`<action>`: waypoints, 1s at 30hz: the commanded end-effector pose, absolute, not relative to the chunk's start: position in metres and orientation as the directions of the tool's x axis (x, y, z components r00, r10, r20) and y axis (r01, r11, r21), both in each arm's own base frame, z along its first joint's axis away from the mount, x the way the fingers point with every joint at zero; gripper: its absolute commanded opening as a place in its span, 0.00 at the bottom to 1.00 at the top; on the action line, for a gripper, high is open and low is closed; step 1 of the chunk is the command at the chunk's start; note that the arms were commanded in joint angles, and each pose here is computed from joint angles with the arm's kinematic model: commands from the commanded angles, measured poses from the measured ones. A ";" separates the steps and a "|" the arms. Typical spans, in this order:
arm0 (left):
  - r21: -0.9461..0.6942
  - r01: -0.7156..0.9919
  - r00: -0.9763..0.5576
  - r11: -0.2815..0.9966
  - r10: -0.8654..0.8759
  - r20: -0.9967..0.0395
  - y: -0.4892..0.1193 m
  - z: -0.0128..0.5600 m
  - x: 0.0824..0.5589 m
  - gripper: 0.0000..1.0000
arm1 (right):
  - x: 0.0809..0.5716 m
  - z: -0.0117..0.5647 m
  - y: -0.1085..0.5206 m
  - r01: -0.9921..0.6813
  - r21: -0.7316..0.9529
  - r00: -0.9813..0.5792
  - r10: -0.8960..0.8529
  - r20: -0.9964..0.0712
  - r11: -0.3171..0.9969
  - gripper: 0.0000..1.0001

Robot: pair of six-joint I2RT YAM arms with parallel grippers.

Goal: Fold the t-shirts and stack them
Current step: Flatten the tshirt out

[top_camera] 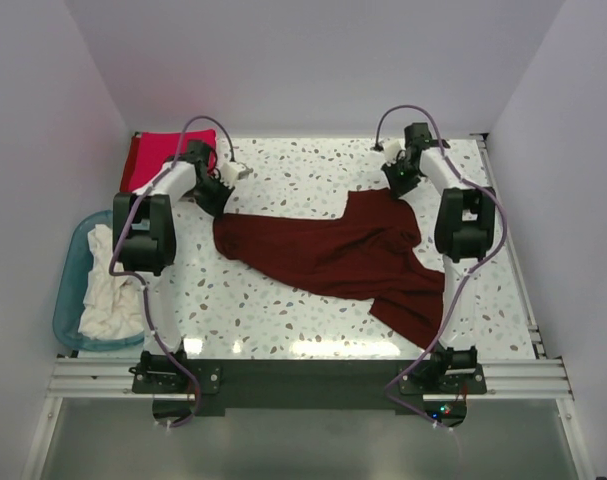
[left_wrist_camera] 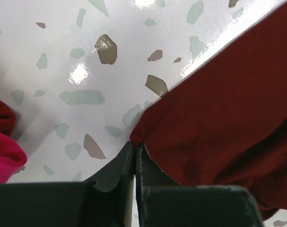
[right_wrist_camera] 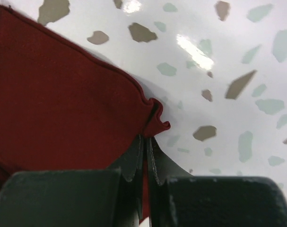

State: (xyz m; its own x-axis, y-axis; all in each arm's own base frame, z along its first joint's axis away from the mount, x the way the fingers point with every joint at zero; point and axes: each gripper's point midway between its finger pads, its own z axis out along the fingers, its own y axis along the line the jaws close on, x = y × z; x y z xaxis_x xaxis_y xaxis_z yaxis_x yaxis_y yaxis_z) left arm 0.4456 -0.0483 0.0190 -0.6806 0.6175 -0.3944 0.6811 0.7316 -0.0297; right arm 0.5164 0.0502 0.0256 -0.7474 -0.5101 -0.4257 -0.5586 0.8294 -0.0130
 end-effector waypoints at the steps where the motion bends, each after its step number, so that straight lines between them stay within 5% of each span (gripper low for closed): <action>1: -0.015 0.665 -0.654 0.747 0.571 -0.496 -0.056 0.062 0.467 0.00 | 0.536 0.118 0.031 -0.507 -0.091 -0.674 -0.460 -0.578 0.857 0.00; 5: 0.103 0.608 -0.499 0.787 0.480 -0.721 -0.062 0.172 0.515 0.00 | 0.554 0.213 0.005 -0.402 -0.200 -0.540 -0.408 -0.736 0.893 0.00; 13: 0.229 0.444 -0.143 0.866 0.320 -0.936 -0.064 0.352 0.532 0.00 | 0.541 0.410 -0.029 -0.126 -0.385 -0.116 -0.399 -0.910 0.914 0.00; 21: 0.308 0.210 0.200 0.928 0.267 -0.943 -0.043 0.483 0.490 0.00 | 0.461 0.572 -0.054 0.162 -0.422 0.246 -0.451 -0.858 0.892 0.00; 30: 0.339 -0.046 0.440 0.940 0.324 -0.837 -0.012 0.580 0.397 0.00 | 0.360 0.653 -0.061 0.353 -0.407 0.411 -0.530 -0.741 0.843 0.00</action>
